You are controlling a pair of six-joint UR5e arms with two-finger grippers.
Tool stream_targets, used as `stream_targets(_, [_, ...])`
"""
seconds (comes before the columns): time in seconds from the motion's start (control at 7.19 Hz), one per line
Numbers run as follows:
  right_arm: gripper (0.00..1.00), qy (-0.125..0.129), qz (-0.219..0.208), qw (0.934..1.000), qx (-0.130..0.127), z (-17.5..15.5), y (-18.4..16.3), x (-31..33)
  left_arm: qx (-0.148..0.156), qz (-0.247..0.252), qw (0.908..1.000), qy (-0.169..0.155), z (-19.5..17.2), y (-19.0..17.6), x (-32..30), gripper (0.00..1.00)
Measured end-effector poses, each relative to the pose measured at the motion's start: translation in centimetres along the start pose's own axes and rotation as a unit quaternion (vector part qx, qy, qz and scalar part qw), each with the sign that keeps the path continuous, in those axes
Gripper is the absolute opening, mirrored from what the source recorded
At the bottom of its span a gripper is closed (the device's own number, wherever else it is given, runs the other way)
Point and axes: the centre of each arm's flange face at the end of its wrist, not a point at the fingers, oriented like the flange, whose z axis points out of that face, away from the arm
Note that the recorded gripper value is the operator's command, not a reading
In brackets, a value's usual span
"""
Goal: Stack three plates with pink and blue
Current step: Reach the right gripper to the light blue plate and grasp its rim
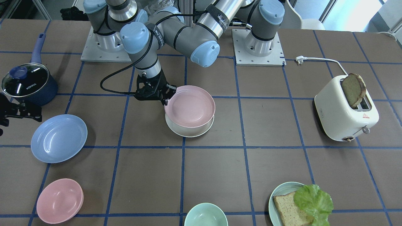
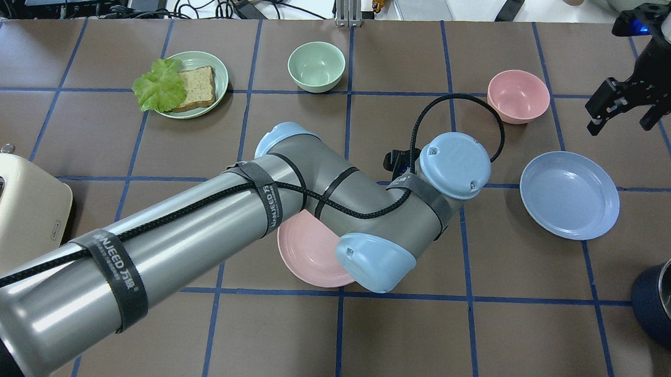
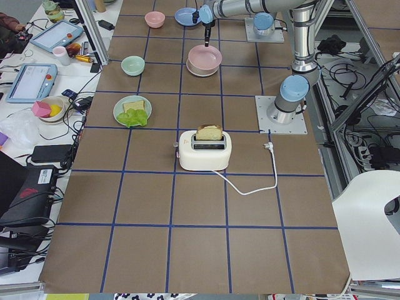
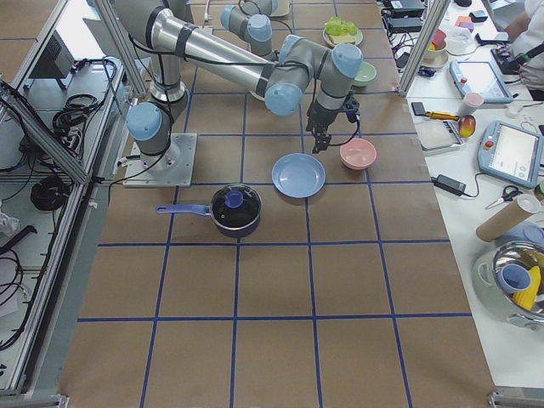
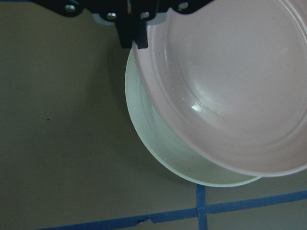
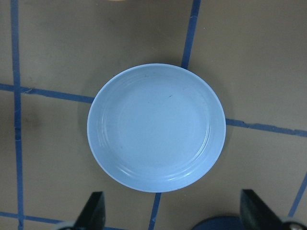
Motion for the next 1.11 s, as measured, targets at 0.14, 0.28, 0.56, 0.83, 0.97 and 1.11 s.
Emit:
stream_targets(0.14, [1.00, 0.000, -0.004, 1.0000, 0.001, 1.8, -0.3, 1.9, 0.000, 0.005, 1.0000, 0.000, 0.1, -0.2, 0.0, 0.00])
stream_targets(0.28, [1.00, 0.006, -0.011, 0.9999, 0.009, 3.5, -0.6, 3.6, -0.001, 0.008, 1.0000, -0.002, 0.4, -0.2, 0.0, 0.00])
stream_targets(0.56, [0.97, 0.007, -0.021, 0.9996, 0.016, 7.2, -0.6, 6.2, -0.005, 0.011, 0.9999, -0.007, 1.1, -0.3, 0.2, 0.00])
stream_targets(0.83, [0.86, 0.005, -0.024, 0.9995, 0.018, 11.4, 0.1, 7.2, -0.006, 0.012, 0.9999, -0.011, 1.6, -0.4, 0.3, 0.00])
stream_targets(0.97, [0.76, 0.005, -0.025, 0.9995, 0.019, 13.2, 0.6, 7.2, -0.006, 0.012, 0.9998, -0.012, 1.9, -0.5, 0.4, 0.00])
stream_targets(1.11, [0.56, 0.005, -0.025, 0.9995, 0.021, 14.6, 0.9, 7.1, -0.008, 0.013, 0.9998, -0.014, 2.3, -0.6, 0.5, 0.00])
